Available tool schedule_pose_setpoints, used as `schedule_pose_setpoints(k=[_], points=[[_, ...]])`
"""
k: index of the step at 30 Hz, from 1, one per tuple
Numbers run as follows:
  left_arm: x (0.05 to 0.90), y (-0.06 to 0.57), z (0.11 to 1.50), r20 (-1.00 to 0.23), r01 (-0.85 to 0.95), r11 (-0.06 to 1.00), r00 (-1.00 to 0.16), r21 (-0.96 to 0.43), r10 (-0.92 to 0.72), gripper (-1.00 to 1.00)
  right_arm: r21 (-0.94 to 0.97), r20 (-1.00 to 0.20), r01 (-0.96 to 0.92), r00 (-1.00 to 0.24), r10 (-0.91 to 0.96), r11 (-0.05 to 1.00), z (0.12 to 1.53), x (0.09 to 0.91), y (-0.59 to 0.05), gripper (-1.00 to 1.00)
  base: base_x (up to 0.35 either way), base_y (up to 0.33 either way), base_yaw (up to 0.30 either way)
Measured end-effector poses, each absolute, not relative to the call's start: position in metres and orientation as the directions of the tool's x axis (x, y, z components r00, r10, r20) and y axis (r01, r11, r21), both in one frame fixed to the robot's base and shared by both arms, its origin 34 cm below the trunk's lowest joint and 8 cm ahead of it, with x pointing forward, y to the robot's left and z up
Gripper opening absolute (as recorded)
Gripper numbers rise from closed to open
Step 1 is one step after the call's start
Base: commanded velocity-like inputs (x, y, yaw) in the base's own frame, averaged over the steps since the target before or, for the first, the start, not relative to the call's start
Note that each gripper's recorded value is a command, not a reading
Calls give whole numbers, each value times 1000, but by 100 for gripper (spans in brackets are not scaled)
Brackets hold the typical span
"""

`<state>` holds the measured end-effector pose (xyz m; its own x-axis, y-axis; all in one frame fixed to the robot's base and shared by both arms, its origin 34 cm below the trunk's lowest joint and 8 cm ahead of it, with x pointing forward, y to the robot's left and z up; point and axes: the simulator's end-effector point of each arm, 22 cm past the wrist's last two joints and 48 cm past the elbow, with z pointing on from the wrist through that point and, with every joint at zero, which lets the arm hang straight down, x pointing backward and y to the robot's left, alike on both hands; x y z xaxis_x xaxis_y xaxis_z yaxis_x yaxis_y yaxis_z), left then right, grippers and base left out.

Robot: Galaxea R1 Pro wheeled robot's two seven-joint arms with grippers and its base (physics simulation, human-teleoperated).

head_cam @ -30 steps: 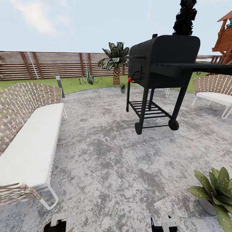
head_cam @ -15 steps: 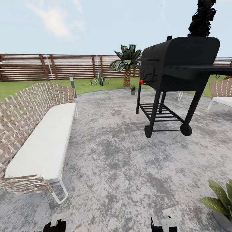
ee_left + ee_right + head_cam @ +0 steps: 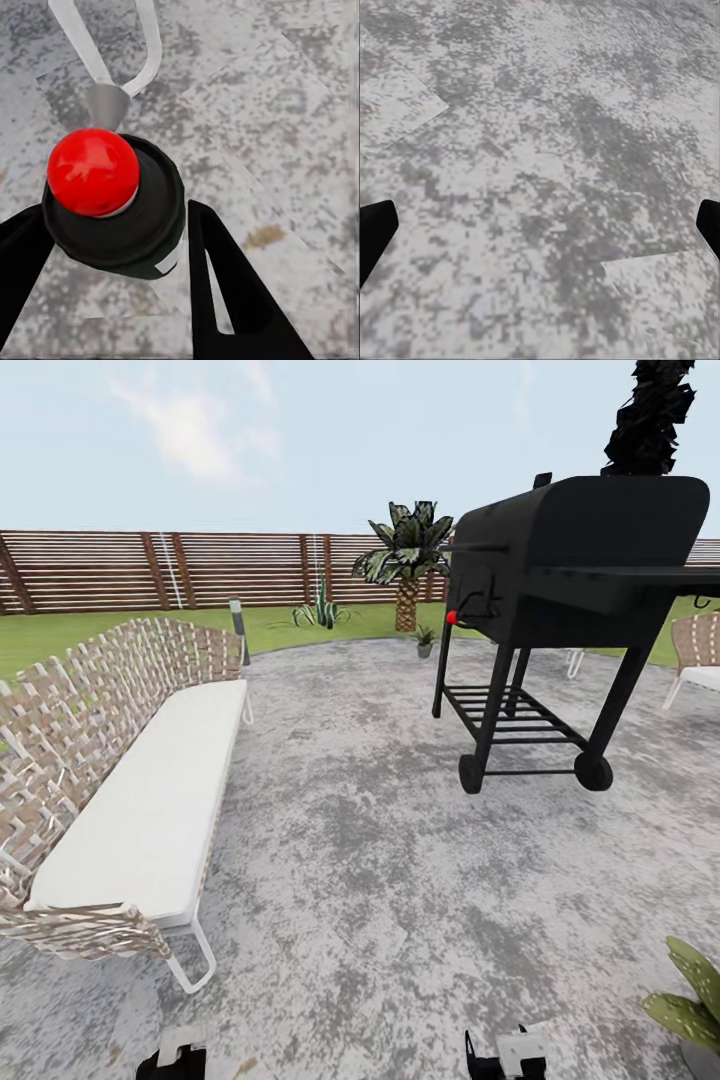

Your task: Pick up the pesticide atomizer in the garden and spray insectifuge to fully cover both potted plants in the garden.

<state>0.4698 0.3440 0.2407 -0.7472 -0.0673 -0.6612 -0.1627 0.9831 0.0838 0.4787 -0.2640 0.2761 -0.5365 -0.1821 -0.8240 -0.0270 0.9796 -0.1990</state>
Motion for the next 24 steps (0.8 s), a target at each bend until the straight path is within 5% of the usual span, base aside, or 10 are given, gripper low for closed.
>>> schedule_pose_setpoints(k=[24], points=[[559, 332, 286, -723, -124, 990, -690, 59, -44, -100, -271, -793, 0, -566, -224, 963, 290, 518, -294, 100, 0, 0, 0]])
